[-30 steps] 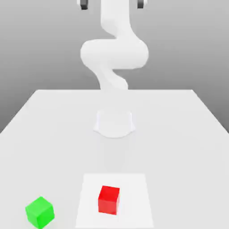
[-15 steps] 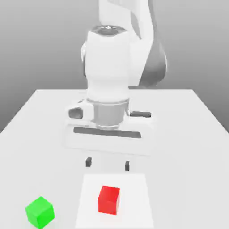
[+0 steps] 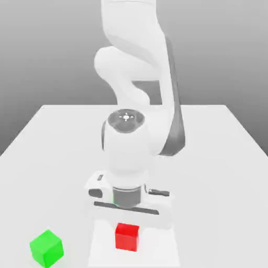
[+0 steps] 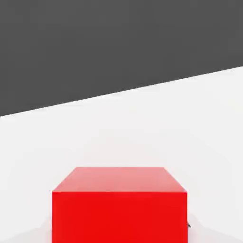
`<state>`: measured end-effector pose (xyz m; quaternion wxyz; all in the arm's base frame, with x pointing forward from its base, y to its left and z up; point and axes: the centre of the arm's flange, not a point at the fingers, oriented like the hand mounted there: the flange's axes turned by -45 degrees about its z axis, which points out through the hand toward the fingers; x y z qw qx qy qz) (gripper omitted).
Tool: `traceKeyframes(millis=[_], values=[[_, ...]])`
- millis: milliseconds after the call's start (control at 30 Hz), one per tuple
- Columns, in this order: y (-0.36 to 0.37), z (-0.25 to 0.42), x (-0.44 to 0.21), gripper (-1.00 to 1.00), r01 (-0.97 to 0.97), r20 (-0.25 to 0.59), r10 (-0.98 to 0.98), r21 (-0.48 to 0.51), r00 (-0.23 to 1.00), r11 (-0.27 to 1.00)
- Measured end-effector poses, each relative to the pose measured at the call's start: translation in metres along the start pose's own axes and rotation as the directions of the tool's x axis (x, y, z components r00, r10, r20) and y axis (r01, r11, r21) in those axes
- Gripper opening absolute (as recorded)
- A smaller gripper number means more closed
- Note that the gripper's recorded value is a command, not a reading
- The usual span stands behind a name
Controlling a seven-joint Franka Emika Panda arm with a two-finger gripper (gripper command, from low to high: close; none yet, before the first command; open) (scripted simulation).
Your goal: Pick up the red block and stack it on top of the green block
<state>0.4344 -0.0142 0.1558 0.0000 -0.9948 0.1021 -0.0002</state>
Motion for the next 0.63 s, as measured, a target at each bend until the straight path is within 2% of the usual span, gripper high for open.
traceKeyframes(millis=[133,333,400,500,533,633], values=[[0.000,-0.042,0.000,-1.00,0.000,0.000,0.000,0.000,1.000,1.000],[0.119,-0.079,0.053,-1.00,-0.333,0.001,0.333,0.001,0.943,0.943],[0.158,-0.075,0.063,-1.00,-0.423,0.001,0.423,0.001,0.906,0.906],[0.171,-0.039,0.066,-1.00,-0.452,0.000,0.452,0.001,0.892,0.892],[0.172,-0.030,0.065,1.00,-0.455,0.000,0.455,0.001,0.891,0.891],[0.172,-0.030,0.065,1.00,-0.455,0.000,0.455,0.001,0.891,0.891]])
